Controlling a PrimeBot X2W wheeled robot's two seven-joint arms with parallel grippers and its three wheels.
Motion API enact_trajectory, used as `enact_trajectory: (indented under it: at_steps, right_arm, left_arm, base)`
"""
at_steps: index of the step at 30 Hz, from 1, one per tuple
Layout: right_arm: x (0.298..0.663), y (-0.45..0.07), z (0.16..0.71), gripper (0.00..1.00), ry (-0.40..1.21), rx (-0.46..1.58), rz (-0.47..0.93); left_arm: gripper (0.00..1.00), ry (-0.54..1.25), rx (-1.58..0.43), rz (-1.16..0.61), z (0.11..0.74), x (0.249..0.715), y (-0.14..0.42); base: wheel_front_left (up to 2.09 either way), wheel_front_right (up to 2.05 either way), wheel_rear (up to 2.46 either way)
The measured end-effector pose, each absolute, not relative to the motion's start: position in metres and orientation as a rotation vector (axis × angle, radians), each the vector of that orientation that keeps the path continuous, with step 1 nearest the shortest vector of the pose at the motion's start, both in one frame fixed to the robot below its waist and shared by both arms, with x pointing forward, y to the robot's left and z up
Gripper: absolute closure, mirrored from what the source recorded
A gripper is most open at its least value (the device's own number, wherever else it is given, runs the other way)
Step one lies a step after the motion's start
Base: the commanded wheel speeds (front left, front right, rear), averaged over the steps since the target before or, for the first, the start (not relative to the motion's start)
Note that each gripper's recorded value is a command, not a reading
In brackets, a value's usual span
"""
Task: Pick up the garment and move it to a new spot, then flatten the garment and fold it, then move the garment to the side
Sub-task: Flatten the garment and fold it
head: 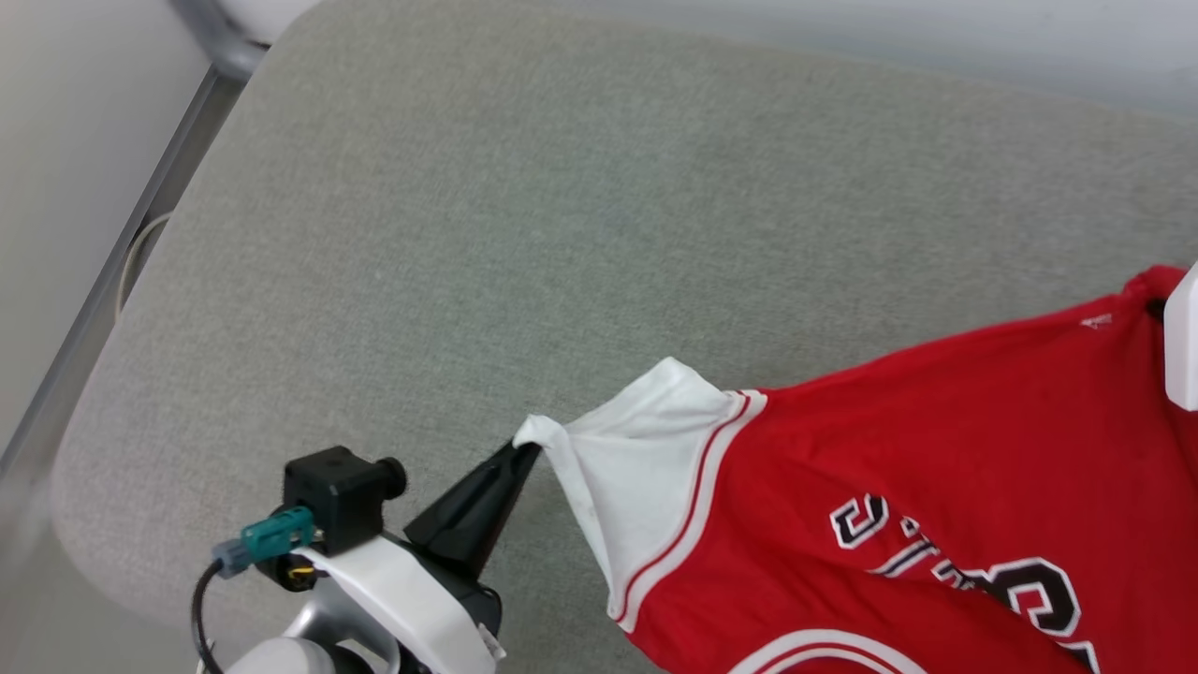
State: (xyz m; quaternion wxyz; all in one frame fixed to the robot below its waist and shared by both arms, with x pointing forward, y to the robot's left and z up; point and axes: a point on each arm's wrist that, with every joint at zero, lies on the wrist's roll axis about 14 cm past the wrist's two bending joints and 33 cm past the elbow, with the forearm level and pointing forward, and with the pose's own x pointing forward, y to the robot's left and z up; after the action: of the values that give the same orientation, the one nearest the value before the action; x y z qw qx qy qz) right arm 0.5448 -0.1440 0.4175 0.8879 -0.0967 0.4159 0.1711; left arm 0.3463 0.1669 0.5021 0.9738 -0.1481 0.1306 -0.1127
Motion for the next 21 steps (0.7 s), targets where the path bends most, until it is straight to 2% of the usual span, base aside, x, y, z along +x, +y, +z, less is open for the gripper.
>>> enact_trajectory:
  at_steps: [8,21]
  right_arm:
    - [0.548,-0.169,0.487,1.0,0.631,-0.177,0.299]
    - [0.513,-0.208,0.615,1.0,0.26,-0.159,0.229]
  left_arm:
    - [1.0,0.175,-0.276,-0.249,0.532,0.351,0.172]
    - [1.0,-0.165,-0.185,-0.291,0.644,0.381,0.181]
  base:
    - [0.0,0.0,0.0]
    - [0.0,0.0,0.0]
